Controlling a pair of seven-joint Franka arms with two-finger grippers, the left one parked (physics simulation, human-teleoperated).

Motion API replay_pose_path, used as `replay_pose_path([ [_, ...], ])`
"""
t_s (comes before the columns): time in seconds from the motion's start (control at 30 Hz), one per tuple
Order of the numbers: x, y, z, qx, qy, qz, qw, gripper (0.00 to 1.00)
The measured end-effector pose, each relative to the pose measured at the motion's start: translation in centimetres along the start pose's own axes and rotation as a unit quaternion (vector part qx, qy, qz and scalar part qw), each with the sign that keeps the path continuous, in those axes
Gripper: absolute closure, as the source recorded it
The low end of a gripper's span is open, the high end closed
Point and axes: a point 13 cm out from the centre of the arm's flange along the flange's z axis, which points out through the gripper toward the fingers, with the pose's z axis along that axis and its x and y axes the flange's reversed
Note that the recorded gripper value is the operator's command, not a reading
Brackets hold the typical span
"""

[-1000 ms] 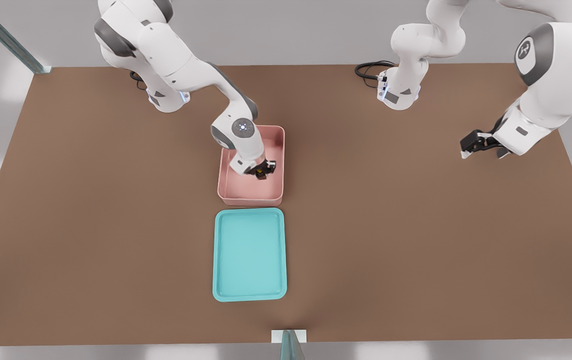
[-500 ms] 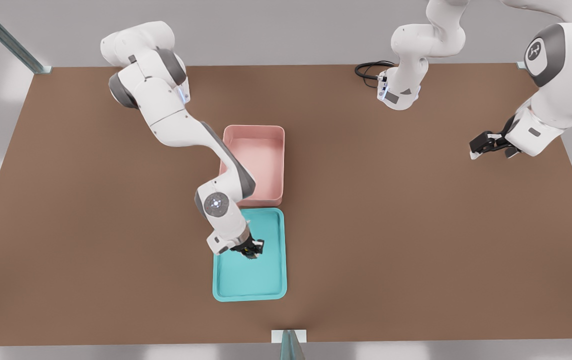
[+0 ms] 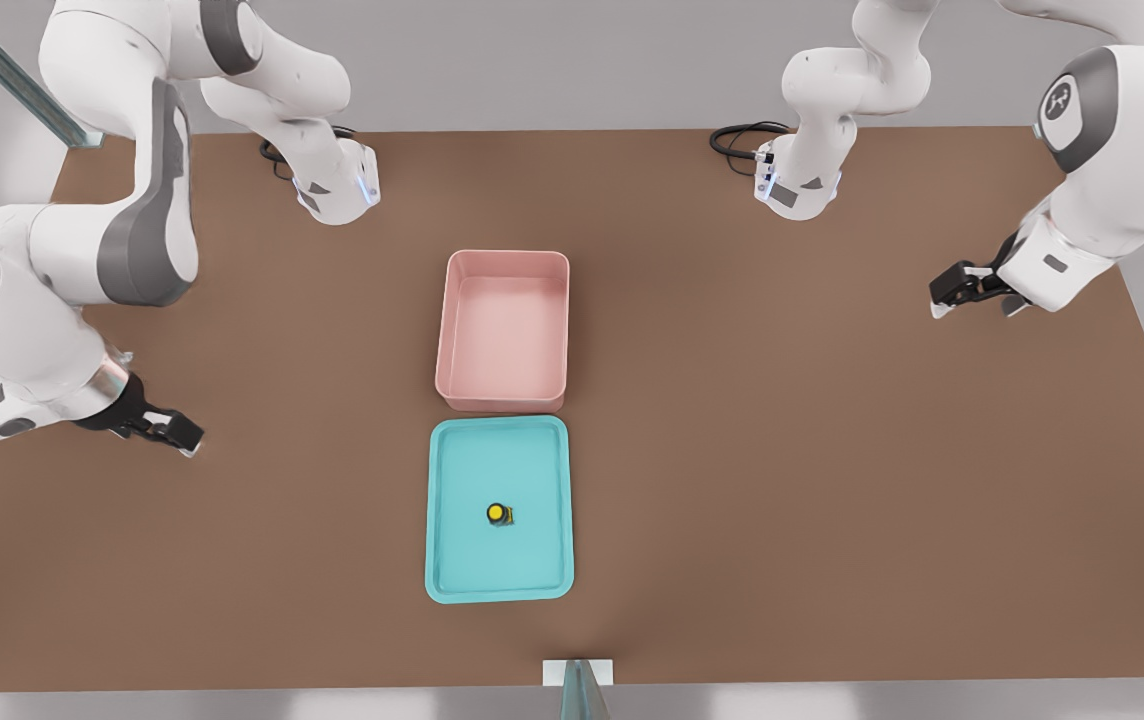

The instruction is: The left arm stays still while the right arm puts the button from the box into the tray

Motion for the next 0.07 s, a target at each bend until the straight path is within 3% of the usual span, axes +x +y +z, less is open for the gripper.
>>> replay_pose_path([
  [0.07, 0.64, -0.92, 0.34, 0.003, 0.020, -0.022, 1.000, 0.00],
])
